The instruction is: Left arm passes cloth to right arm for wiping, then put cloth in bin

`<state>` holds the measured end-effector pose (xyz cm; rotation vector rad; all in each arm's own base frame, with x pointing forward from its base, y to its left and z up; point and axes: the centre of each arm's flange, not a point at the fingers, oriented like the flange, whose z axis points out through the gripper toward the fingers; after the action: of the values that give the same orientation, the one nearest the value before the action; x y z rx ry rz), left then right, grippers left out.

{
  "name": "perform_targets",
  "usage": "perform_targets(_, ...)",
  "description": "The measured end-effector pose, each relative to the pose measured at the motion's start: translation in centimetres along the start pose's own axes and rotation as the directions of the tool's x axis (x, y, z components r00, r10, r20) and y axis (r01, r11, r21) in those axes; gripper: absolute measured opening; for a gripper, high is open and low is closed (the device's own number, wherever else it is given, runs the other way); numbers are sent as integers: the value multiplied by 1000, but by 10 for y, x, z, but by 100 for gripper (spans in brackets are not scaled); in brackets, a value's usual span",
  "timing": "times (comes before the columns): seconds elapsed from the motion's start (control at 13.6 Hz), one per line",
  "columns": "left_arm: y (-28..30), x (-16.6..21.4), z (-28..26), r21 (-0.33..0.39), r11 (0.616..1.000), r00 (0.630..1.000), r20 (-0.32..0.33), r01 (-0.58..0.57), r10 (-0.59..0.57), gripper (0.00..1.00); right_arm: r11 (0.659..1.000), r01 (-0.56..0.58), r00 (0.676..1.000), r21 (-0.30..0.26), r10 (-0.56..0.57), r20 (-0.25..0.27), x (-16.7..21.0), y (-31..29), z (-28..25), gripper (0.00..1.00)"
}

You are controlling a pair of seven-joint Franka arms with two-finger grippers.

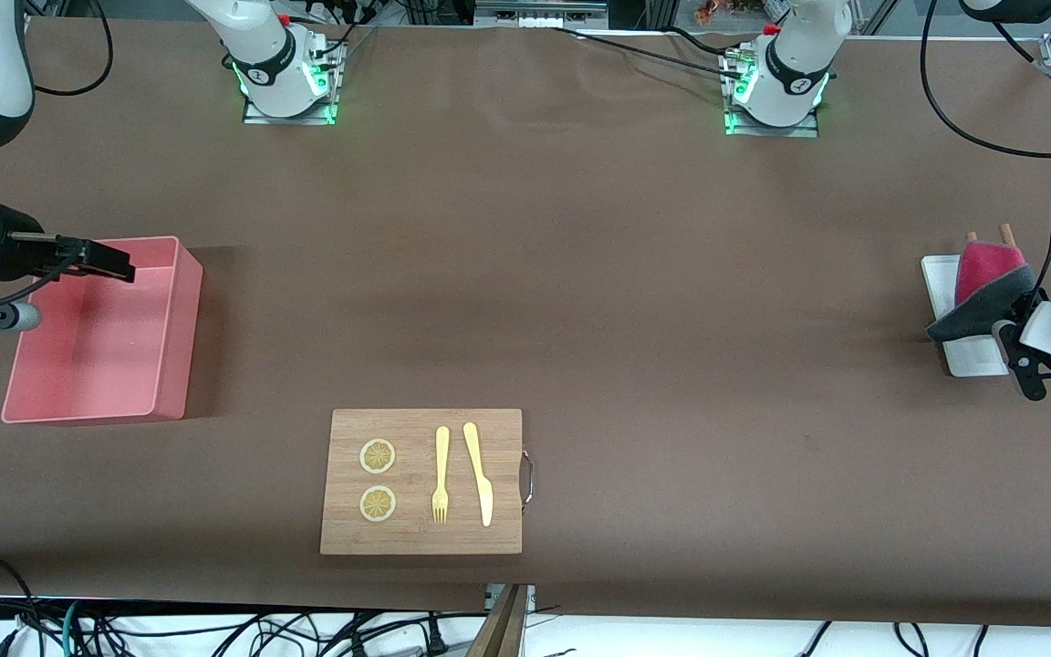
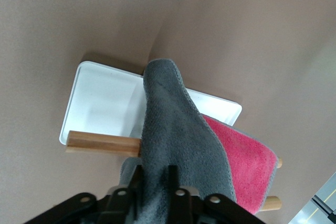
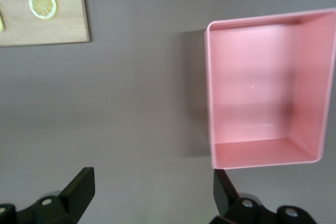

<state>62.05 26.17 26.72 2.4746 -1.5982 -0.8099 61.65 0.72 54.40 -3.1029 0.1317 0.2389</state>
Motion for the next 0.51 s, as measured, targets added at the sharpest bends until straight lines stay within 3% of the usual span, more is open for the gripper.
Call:
perform_targets(0.07, 0, 0, 0, -2, 1000, 1000, -1, 0, 0, 7, 998, -50, 999, 23, 50, 4, 0, -5, 0, 100)
perform_targets(0.15, 0, 0, 0, -3, 1000, 1000, -1, 0, 0, 2, 995, -90, 996, 37, 90, 8, -1, -11, 0, 100)
perform_targets(0.51, 4, 2, -26, 21, 1000, 1000, -5, -1, 1, 3, 976, -213, 977, 35, 213, 18, -10, -70, 3, 100)
